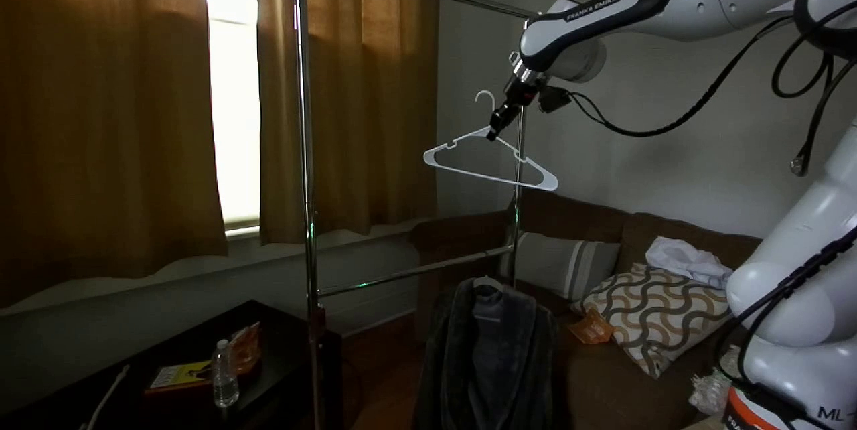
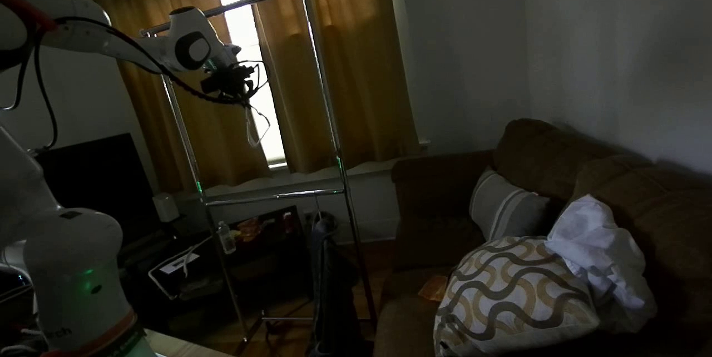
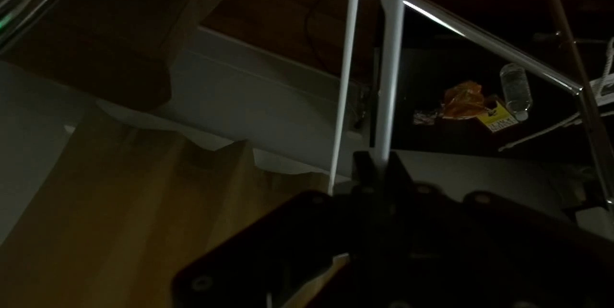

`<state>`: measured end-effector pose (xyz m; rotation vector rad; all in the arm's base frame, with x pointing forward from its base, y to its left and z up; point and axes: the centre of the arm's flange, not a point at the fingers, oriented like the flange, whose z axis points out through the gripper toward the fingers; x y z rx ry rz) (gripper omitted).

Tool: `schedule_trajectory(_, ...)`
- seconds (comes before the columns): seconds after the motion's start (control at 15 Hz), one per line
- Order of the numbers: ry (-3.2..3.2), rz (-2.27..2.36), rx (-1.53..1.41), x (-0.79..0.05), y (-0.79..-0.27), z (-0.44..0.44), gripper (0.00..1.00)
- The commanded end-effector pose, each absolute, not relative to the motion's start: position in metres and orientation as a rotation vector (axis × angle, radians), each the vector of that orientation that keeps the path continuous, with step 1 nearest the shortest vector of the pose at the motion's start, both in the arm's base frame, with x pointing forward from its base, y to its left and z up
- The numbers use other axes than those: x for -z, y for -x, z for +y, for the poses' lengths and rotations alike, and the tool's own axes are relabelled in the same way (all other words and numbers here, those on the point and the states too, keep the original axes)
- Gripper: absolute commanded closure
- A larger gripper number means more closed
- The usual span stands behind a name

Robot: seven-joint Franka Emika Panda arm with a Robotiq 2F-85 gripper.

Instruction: Move the white hanger from the bottom rod to the top rod

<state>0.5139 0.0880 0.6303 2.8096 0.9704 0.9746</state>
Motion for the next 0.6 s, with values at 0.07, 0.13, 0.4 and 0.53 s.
schedule_trajectory(0.07, -2.81, 0.971, -0.975, -0.6305, -0.5138, 0.0879, 0.93)
schedule_trajectory(0.13, -2.81, 0.971, -0.976, -0.6305, -0.5138, 0.088, 0.93)
schedule_trajectory(0.4, -2.81, 0.972, -0.976, -0.6306, -0.5138, 0.0884, 0.93)
schedule_trajectory(0.53, -2.801, 0.955, -0.989, -0.6385, -0.5142, 0.0901, 0.98)
